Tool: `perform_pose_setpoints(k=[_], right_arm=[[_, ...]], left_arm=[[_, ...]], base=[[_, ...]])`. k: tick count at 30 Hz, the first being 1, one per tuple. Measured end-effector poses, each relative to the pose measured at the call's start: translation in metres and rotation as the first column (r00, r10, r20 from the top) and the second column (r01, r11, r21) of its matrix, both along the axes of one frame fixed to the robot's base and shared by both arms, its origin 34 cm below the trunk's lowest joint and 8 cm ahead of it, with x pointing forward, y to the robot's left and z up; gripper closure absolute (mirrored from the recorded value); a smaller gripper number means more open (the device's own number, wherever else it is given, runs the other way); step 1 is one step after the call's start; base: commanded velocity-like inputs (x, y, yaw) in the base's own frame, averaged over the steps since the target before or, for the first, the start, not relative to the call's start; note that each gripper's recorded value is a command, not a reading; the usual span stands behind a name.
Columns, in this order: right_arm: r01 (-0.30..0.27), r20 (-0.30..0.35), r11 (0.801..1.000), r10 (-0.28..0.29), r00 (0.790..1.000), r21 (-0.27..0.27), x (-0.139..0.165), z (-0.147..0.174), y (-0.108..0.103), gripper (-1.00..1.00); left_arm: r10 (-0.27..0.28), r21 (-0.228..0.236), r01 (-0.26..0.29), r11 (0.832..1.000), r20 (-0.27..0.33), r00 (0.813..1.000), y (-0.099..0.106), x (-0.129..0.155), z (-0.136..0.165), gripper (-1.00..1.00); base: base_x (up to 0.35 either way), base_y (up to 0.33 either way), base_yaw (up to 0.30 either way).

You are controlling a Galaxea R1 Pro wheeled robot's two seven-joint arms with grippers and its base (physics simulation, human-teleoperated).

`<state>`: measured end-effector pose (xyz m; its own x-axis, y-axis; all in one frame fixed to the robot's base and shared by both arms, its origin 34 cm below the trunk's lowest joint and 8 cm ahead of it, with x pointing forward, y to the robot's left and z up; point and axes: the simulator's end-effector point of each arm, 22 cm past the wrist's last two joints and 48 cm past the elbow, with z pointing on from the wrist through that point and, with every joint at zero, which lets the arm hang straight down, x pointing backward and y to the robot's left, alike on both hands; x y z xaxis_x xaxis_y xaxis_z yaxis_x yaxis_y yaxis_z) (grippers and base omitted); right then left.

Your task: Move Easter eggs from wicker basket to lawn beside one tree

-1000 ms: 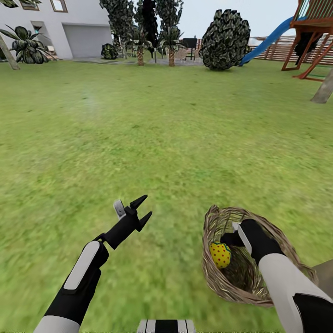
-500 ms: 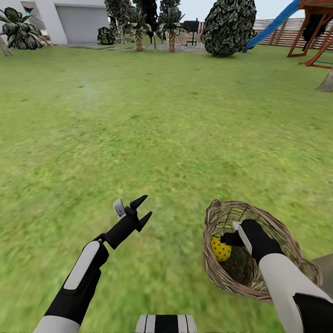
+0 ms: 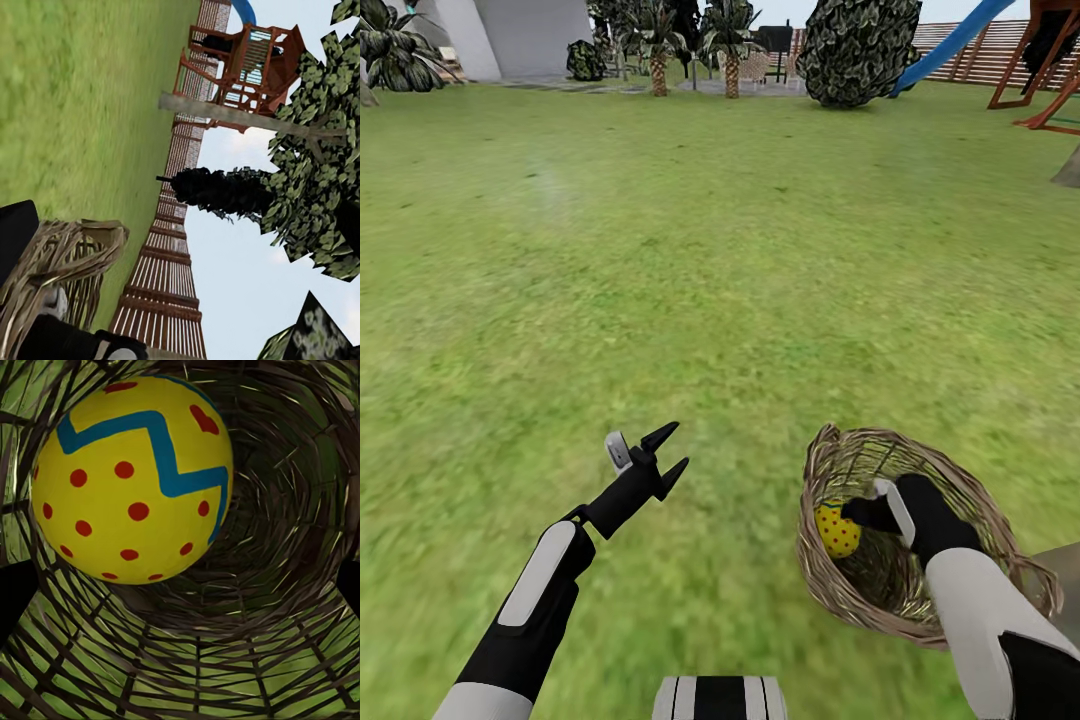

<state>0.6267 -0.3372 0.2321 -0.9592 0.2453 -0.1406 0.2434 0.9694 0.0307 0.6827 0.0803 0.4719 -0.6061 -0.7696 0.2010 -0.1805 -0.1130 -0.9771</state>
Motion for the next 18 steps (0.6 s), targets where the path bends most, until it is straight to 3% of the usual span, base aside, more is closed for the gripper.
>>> perform_pose_setpoints(k=[1, 4, 13, 18], right_arm=[[0.043, 0.006, 0.999, -0.044, 0.999, 0.017, -0.001, 0.000, -0.005, -1.00], [0.076, 0.012, 0.997, -0.076, 0.997, 0.031, 0.000, 0.001, -0.008, -1.00], [0.084, 0.052, 0.996, -0.085, 0.995, 0.021, 0.012, 0.004, -0.009, -1.00], [0.101, 0.049, 0.993, -0.097, 0.994, -0.068, 0.010, 0.003, -0.028, -1.00]], left_arm=[[0.000, -0.001, 0.000, 1.000, 0.000, 1.000, 0.000, 0.000, 0.000, -1.00], [0.000, -0.002, 0.000, 1.000, 0.000, 1.000, -0.001, 0.000, 0.000, -1.00], [-0.001, -0.002, 0.001, 1.000, 0.000, 1.000, -0.001, 0.000, 0.000, -1.00], [-0.001, -0.009, 0.001, 1.000, 0.000, 1.000, -0.004, 0.000, 0.002, -1.00]], base=[[0.000, 0.000, 0.000], [0.000, 0.000, 0.000], [0.000, 0.000, 0.000], [0.000, 0.000, 0.000]])
